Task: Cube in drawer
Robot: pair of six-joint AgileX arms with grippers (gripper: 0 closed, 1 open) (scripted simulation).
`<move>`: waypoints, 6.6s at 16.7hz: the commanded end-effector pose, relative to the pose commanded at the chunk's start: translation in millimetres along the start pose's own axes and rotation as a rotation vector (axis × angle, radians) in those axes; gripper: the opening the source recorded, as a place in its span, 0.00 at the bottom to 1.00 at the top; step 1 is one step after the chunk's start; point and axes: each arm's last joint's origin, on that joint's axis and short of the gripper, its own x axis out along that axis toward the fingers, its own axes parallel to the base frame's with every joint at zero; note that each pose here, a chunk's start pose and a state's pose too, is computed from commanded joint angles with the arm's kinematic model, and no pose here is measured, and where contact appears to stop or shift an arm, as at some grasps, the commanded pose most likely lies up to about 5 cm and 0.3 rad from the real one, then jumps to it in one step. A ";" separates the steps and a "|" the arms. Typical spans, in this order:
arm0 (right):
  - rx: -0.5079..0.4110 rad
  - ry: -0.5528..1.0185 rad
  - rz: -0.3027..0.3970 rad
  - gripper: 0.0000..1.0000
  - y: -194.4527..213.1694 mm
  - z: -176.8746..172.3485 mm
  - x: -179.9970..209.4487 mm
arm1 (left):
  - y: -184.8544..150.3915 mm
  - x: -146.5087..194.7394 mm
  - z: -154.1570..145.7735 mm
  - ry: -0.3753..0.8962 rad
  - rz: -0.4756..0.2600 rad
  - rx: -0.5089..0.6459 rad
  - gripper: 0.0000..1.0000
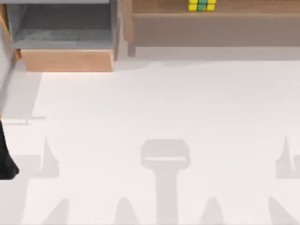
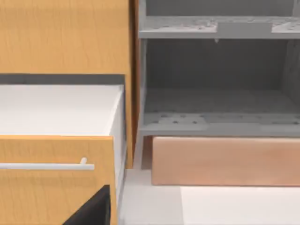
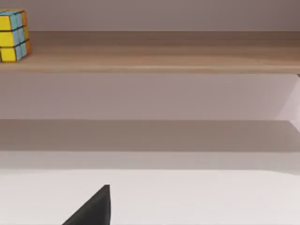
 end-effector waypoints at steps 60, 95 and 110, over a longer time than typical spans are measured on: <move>0.000 0.000 0.000 1.00 0.0 0.0 0.0 | -383.3 335.6 -11.8 0.000 -0.020 0.000 0.77; 0.000 0.000 0.000 1.00 0.0 0.0 0.0 | -384.5 314.1 9.2 -0.001 -0.024 0.000 0.00; 0.000 0.000 0.000 1.00 0.0 0.0 0.0 | -437.7 262.0 48.6 0.111 -0.374 0.292 0.00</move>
